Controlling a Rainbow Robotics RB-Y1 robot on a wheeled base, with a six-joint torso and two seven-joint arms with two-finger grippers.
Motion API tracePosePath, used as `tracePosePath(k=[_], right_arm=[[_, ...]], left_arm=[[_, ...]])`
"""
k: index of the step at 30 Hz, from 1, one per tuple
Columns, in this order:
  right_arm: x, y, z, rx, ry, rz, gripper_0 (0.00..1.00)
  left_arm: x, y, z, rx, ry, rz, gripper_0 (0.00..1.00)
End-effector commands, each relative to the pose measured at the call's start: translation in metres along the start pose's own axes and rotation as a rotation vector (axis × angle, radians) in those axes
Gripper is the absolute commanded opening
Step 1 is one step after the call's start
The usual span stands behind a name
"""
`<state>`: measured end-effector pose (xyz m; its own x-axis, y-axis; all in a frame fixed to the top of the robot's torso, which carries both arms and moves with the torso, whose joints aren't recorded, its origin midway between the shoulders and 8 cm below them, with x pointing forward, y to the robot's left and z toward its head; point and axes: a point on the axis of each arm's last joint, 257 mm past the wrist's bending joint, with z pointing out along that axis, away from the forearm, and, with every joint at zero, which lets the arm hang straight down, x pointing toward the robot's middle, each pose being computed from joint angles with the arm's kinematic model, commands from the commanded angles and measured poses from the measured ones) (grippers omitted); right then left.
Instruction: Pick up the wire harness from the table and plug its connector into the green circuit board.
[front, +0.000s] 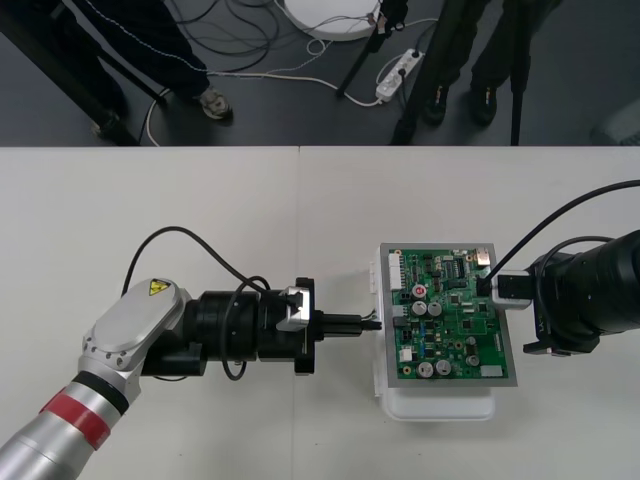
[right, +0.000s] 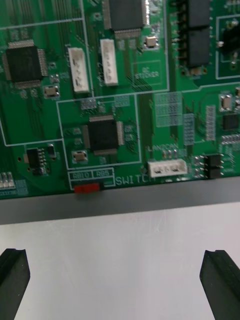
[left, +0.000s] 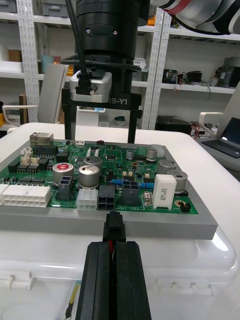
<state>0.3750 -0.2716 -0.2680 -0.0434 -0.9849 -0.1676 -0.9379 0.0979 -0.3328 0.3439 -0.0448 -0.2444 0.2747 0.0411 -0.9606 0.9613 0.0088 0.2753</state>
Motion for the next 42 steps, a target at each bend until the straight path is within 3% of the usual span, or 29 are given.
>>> tracePosePath(k=[1, 20, 42], right_arm=[[-0.018, 0.009, 0.003, 0.005, -0.019, -0.08, 1.0], [-0.046, 0.014, 0.003, 0.025, -0.059, -0.136, 1.0], [-0.052, 0.01, 0.002, 0.03, -0.066, -0.162, 1.0]], left_arm=[[-0.029, 0.01, 0.029, -0.003, -0.056, -0.052, 0.0], [-0.029, 0.007, 0.04, -0.005, -0.062, -0.06, 0.0], [-0.028, 0.009, 0.042, -0.015, -0.055, -0.05, 0.0]])
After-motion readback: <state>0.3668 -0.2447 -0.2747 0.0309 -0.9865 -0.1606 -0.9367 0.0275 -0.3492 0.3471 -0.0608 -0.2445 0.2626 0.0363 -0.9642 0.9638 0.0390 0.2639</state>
